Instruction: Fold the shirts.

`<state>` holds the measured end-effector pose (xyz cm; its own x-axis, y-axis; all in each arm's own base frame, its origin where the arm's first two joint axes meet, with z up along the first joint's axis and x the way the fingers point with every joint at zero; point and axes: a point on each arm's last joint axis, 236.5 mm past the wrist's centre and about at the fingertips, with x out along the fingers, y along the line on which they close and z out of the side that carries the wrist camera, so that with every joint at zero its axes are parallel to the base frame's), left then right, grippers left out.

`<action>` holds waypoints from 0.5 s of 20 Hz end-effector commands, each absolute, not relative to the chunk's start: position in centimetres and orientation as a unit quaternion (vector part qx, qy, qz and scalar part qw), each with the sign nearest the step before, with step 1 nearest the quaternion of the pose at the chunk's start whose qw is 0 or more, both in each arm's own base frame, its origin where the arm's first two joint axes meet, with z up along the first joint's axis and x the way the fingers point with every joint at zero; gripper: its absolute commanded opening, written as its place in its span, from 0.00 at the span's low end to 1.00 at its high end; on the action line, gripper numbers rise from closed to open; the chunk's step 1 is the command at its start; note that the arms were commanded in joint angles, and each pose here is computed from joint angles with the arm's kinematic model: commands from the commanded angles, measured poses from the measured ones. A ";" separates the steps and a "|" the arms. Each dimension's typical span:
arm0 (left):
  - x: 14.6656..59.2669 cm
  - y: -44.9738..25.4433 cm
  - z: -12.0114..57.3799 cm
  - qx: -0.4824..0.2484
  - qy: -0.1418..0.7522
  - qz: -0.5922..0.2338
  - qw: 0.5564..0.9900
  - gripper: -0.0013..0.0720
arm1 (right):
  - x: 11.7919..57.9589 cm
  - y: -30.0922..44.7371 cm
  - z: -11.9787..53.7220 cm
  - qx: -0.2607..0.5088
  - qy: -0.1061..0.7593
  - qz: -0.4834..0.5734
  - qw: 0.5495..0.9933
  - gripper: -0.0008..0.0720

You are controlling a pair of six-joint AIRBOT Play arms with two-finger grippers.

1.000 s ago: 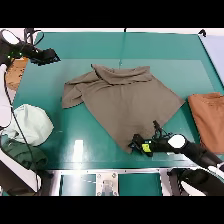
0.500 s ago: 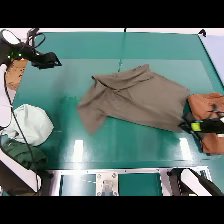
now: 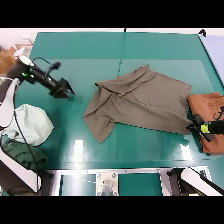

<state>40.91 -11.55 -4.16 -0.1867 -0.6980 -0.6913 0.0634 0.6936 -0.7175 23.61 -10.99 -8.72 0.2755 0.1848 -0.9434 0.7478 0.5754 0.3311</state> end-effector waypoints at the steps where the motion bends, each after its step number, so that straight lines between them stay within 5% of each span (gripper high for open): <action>1: 36.5 -15.2 -6.5 -0.222 0.724 -0.367 0.540 0.78 | 23.6 -11.0 -9.2 0.409 0.572 -0.199 0.683 0.03; 10: 33.3 -18.8 -11.1 -0.014 0.758 -0.360 0.544 0.78 | 23.6 -10.9 -9.2 0.406 0.574 -0.196 0.684 0.03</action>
